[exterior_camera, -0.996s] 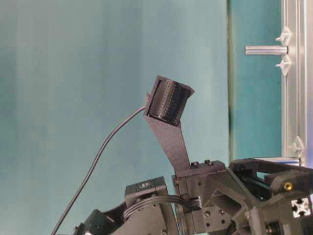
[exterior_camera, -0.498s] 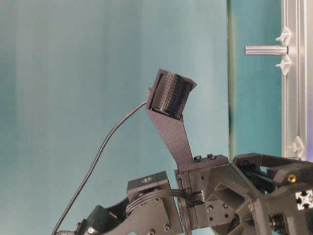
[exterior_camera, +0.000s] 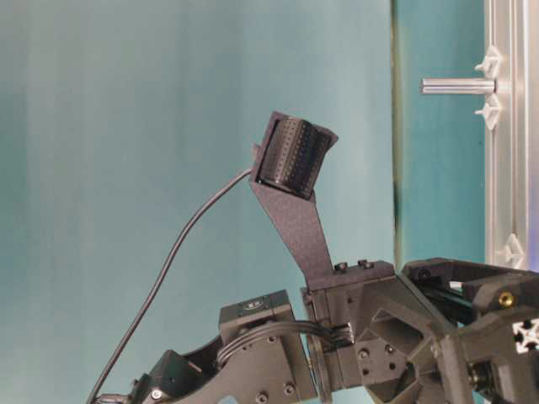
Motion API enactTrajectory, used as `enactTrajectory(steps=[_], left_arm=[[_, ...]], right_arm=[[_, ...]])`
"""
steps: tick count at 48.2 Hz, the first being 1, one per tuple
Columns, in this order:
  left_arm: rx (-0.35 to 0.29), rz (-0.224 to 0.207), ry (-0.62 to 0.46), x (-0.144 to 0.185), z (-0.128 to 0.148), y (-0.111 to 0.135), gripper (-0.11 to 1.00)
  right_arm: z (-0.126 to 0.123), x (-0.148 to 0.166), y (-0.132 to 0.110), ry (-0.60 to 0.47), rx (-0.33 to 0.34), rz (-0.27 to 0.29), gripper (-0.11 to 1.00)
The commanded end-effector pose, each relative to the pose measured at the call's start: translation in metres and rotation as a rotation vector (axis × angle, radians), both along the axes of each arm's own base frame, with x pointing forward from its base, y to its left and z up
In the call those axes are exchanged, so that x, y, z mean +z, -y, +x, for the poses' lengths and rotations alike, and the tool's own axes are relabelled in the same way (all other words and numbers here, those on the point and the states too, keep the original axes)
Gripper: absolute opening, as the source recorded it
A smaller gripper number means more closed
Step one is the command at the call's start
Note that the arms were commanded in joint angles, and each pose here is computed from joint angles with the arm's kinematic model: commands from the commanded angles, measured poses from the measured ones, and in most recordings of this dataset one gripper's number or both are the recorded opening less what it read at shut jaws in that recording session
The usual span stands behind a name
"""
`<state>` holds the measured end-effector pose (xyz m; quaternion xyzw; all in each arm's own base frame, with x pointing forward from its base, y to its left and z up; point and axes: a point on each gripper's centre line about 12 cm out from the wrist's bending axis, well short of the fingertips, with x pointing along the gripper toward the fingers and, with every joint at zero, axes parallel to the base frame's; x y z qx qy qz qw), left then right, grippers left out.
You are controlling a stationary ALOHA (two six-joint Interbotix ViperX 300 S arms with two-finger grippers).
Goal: Insert the large gear onto the shaft.
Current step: 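Lower the left gripper and close it on the blue gear's hub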
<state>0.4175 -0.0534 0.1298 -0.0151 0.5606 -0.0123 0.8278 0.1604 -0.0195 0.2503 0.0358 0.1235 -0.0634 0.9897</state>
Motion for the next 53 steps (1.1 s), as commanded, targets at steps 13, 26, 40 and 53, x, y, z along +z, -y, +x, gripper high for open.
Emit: enactTrajectory(steps=[13, 26, 40, 53], left_arm=[[-0.028, 0.006, -0.019, 0.002, -0.003, 0.01, 0.92], [-0.032, 0.011, -0.04, 0.004, -0.005, 0.009, 0.92], [-0.031, 0.014, -0.066, 0.005, -0.008, 0.009, 0.92], [-0.03, 0.021, -0.11, 0.004, -0.012, 0.008, 0.92]], right_arm=[[0.002, 0.004, 0.0, 0.011, -0.005, 0.012, 0.72], [0.002, 0.005, -0.001, 0.014, 0.002, 0.01, 0.72], [0.002, 0.004, -0.001, 0.014, 0.004, 0.013, 0.72], [0.002, 0.004, -0.002, 0.014, 0.007, 0.013, 0.72]])
